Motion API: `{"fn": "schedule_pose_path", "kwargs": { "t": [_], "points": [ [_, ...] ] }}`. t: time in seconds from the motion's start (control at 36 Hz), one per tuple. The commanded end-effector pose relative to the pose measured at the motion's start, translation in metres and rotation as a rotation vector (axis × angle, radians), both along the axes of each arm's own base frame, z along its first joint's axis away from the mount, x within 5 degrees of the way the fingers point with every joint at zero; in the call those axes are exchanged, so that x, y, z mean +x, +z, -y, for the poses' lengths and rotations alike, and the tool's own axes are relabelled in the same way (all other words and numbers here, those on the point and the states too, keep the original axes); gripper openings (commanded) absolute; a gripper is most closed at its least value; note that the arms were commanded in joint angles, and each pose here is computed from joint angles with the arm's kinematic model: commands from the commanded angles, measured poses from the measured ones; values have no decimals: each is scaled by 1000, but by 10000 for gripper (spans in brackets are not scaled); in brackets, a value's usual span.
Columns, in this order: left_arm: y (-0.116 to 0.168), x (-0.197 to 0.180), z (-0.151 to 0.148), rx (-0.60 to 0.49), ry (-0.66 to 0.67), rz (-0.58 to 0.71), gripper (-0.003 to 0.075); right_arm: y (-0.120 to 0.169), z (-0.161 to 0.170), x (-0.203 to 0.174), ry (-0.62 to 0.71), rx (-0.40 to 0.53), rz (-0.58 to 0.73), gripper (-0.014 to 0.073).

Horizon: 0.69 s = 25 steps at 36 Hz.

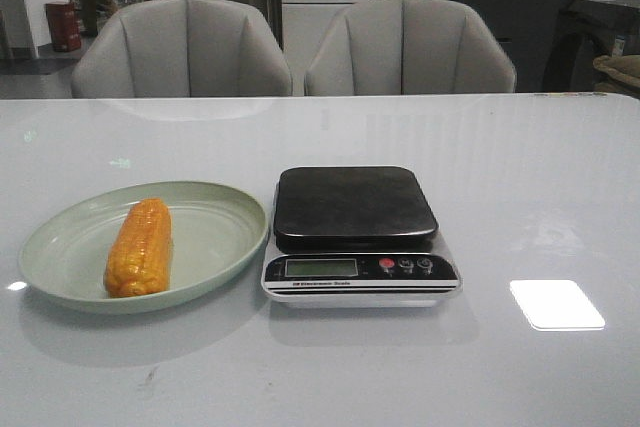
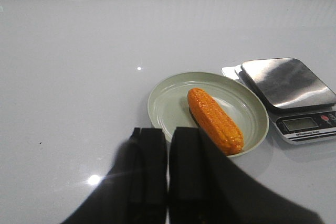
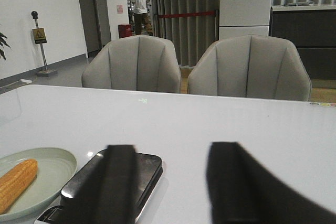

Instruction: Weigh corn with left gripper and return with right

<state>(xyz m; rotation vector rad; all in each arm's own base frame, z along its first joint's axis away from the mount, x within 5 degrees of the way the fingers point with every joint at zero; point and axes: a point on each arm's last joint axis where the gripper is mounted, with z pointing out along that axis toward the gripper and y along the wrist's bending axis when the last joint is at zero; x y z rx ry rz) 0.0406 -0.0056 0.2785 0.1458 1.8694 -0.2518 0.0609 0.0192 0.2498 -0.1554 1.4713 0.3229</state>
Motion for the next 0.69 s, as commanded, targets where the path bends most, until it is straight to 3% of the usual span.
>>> {"fn": "schedule_pose_path", "kwargs": {
  "t": [0.0, 0.08, 0.67],
  "points": [
    [14, 2, 2, -30, -10, 86, 122, 12, 0, -1, 2, -9, 54, 149],
    [14, 2, 2, -30, -10, 86, 122, 10, 0, 0, -2, -14, 35, 216],
    [7, 4, 3, -27, -14, 82, 122, 8, 0, 0, -6, -20, 17, 214]
  ]
}}
